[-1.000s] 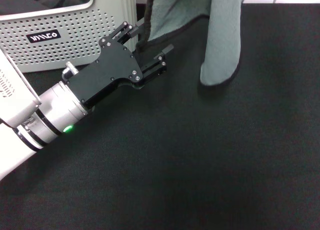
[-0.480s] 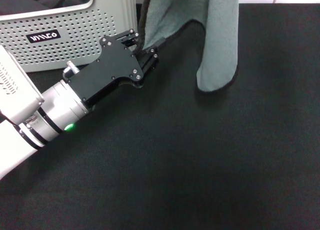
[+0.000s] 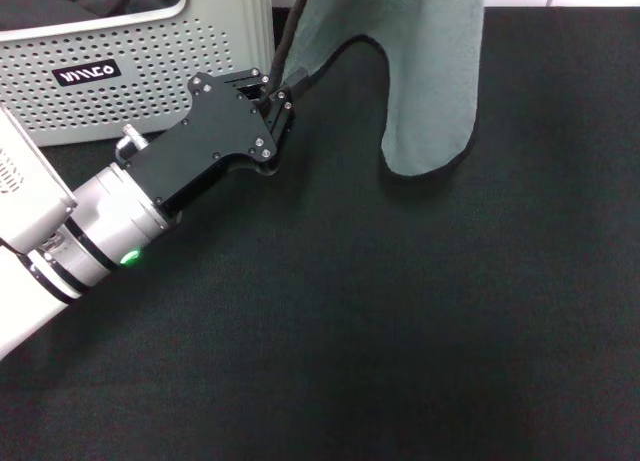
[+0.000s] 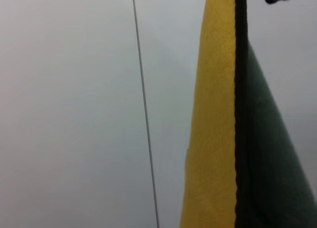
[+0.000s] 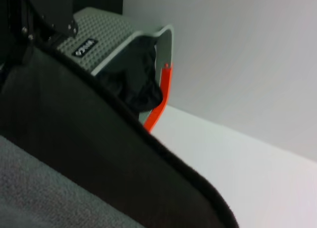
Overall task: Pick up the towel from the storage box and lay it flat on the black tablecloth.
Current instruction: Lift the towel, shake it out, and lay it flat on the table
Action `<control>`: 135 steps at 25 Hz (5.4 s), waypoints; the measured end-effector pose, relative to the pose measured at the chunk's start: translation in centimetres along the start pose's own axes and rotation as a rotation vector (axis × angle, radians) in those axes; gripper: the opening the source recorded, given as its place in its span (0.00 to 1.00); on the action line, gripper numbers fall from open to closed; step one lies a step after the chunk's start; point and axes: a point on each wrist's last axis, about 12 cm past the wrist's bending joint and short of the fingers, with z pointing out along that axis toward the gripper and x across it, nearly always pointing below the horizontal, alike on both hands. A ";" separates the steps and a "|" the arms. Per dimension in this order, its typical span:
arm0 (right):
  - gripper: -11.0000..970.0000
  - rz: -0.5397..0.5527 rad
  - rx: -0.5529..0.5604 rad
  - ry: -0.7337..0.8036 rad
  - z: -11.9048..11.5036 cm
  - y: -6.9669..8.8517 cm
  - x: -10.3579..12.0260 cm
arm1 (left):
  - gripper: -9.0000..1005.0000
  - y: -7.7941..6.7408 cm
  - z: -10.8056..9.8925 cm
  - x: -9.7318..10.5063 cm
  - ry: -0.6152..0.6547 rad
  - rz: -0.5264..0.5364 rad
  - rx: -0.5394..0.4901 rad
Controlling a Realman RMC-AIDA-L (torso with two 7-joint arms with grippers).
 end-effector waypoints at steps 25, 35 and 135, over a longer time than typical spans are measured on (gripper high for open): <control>0.08 0.612 0.113 0.084 0.2 13.8 -1.6 | 0.04 0.9 -2.3 -6.1 -0.334 -0.012 0.210; 0.15 0.954 0.178 0.038 0.6 19.2 -1.7 | 0.04 0.6 -2.2 -7.8 -0.432 0.045 0.276; 0.02 1.478 0.092 -0.267 -3.5 19.9 -5.5 | 0.04 -0.2 -3.3 -7.4 -0.360 -0.088 0.345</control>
